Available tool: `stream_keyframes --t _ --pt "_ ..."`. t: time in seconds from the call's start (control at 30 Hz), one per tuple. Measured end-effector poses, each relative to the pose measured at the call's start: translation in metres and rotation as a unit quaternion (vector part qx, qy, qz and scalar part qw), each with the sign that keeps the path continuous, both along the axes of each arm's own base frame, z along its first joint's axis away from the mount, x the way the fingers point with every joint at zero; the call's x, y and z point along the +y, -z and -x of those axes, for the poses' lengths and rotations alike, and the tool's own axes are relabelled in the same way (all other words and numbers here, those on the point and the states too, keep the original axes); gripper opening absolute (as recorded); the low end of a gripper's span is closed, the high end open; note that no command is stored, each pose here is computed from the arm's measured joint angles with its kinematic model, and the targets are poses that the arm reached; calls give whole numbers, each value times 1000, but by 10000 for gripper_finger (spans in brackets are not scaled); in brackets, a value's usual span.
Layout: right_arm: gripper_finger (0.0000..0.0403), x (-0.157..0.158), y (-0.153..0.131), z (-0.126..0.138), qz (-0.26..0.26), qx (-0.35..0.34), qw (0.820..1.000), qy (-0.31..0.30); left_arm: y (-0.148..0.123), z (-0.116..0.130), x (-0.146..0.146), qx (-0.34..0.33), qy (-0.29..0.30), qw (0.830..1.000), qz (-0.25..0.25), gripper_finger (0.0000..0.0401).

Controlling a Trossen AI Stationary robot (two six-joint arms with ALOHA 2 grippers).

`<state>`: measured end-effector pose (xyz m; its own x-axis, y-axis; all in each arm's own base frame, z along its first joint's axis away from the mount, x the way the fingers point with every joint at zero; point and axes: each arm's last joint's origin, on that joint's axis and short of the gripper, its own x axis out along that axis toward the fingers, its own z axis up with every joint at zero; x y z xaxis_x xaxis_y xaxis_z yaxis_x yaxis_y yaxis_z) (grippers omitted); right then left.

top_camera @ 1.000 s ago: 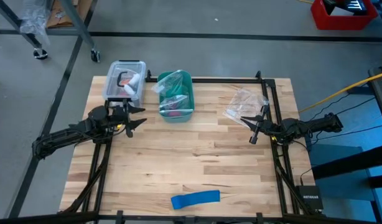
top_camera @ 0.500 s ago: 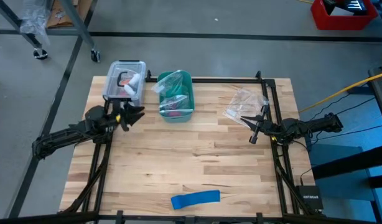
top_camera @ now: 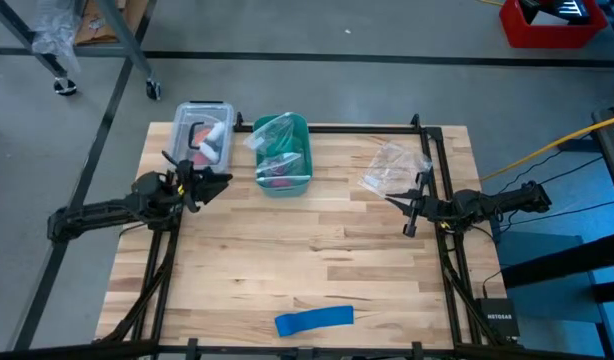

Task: Roll bandage
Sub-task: Roll the blue bandage

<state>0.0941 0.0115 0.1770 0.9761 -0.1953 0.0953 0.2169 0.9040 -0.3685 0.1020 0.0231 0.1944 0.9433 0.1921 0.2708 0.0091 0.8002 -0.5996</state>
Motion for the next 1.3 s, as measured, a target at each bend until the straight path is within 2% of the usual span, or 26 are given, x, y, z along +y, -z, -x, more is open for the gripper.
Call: stream_keyframes --t 0.2,0.37,0.47,0.57,0.63,0.77,0.87,1.03,1.23,1.3 --pt "34 -1 0 0 -2 0 1000 14 -10 -10 -5 4 -14 998 -69 233" --pt "34 -1 0 0 -2 0 1000 15 -16 -19 -9 -11 23 1000 -14 233" --pt "34 -1 0 0 -2 -1 1000 15 -16 -28 -14 12 58 998 28 233" --pt "34 -1 0 0 -2 -1 1000 15 -20 -40 -22 37 94 994 46 233" --pt "34 -1 0 0 -2 -1 1000 15 -24 -50 -30 58 116 991 33 233" --pt "34 0 -1 0 -22 -9 1000 -2 -33 -74 -51 98 158 982 -31 233" --pt "34 2 -1 0 -45 -13 998 -35 -40 -94 -67 118 189 974 -42 233" --pt "34 5 -1 0 -83 -17 992 -96 -33 -126 -91 170 231 957 28 233" --pt "34 7 -1 0 -122 -19 983 -132 13 -158 -107 276 229 923 140 233" --pt "34 8 -2 0 -135 -19 980 -146 27 -166 -111 301 236 911 154 233"
